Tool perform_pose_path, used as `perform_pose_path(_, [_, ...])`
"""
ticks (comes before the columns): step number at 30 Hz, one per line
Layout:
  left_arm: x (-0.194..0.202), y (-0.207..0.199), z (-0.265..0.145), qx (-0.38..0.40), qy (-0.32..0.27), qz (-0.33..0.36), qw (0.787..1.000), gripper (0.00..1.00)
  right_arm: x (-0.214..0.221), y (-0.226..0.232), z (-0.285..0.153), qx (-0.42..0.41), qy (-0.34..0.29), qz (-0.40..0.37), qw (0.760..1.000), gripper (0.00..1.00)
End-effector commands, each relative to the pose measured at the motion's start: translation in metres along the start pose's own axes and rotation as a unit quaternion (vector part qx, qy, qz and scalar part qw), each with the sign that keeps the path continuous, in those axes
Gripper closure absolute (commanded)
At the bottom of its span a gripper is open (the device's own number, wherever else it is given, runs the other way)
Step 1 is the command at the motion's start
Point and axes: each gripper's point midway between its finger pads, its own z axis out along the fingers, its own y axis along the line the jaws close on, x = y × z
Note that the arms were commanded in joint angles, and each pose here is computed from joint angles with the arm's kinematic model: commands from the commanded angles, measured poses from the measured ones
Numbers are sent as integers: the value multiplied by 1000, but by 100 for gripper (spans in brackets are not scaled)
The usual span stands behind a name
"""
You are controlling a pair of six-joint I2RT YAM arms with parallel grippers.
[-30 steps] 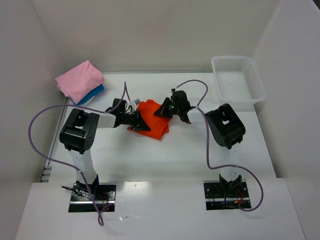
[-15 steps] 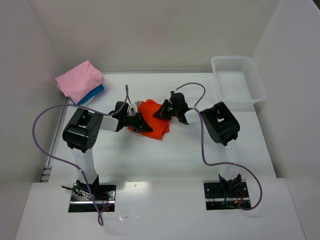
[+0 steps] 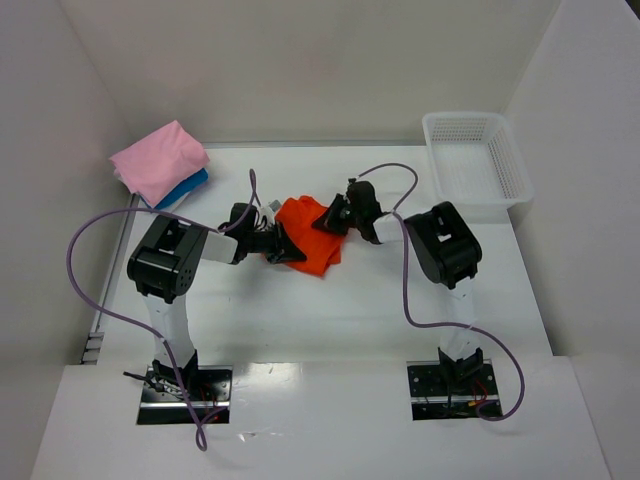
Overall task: Fold and stack the t-shirts
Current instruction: Smooth out wrinkles on the folded tshirt
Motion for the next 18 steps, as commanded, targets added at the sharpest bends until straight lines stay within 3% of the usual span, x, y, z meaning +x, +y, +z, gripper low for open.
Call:
perform_pose_path(1, [15,29,4,-40,9,-16,999,100,-26,-36,-2,72,-40,5,997,100])
perform_pose_path(18, [22,37,5,-46,16,-26,998,100,-60,-52,-15,84,-72,12,994,100])
